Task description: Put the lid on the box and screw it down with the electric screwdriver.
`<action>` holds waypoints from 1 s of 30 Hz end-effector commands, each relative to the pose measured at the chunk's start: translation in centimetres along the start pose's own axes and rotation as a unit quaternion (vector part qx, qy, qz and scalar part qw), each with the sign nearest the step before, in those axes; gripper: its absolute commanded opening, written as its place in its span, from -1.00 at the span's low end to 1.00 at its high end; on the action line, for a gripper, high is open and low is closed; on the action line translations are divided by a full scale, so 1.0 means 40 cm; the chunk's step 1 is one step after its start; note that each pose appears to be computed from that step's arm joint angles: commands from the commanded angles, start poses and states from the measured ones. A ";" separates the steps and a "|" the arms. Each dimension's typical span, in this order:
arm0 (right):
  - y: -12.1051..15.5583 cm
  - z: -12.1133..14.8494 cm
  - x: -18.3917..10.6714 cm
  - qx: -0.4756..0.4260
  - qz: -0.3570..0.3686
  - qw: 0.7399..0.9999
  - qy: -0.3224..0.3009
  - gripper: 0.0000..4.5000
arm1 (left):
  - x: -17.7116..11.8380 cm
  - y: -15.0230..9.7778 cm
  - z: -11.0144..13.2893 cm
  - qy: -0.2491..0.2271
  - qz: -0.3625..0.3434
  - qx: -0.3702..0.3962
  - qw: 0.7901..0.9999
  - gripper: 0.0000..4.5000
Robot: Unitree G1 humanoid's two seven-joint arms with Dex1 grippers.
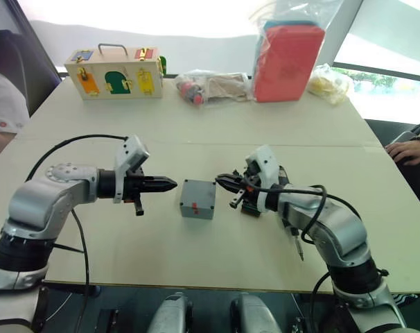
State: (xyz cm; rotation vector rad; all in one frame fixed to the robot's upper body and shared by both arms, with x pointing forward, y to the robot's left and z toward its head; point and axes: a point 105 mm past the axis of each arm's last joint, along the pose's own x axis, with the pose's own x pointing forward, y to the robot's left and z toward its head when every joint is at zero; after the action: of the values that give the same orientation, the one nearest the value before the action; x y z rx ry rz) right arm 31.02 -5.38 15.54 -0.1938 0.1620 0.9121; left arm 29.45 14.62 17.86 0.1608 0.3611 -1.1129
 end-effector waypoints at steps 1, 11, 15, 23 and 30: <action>-0.003 0.034 0.014 -0.024 0.006 0.999 -0.026 -0.95 | -0.016 -0.009 0.024 -0.015 0.013 0.018 1.000 -1.00; -0.025 0.010 0.024 -0.028 -0.003 1.000 -0.015 -0.95 | -0.020 -0.006 0.020 -0.019 0.025 0.013 0.999 -1.00; -0.021 0.010 0.019 -0.025 0.000 1.000 -0.015 -0.95 | -0.015 -0.008 0.021 -0.018 0.022 0.014 0.999 -1.00; -0.013 0.019 0.006 -0.018 -0.004 1.000 -0.023 -0.95 | 0.000 -0.009 0.023 -0.018 0.017 0.017 1.000 -1.00; -0.011 0.018 0.002 -0.016 -0.007 1.000 -0.021 -0.95 | 0.007 -0.009 0.024 -0.019 0.015 0.018 1.000 -1.00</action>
State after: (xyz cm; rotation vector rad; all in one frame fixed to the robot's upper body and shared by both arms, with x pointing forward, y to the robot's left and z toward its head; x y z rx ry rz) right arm 31.66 -5.39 14.71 -0.2089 0.1675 0.9063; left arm 29.42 14.19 17.65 0.1545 0.3496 -1.0837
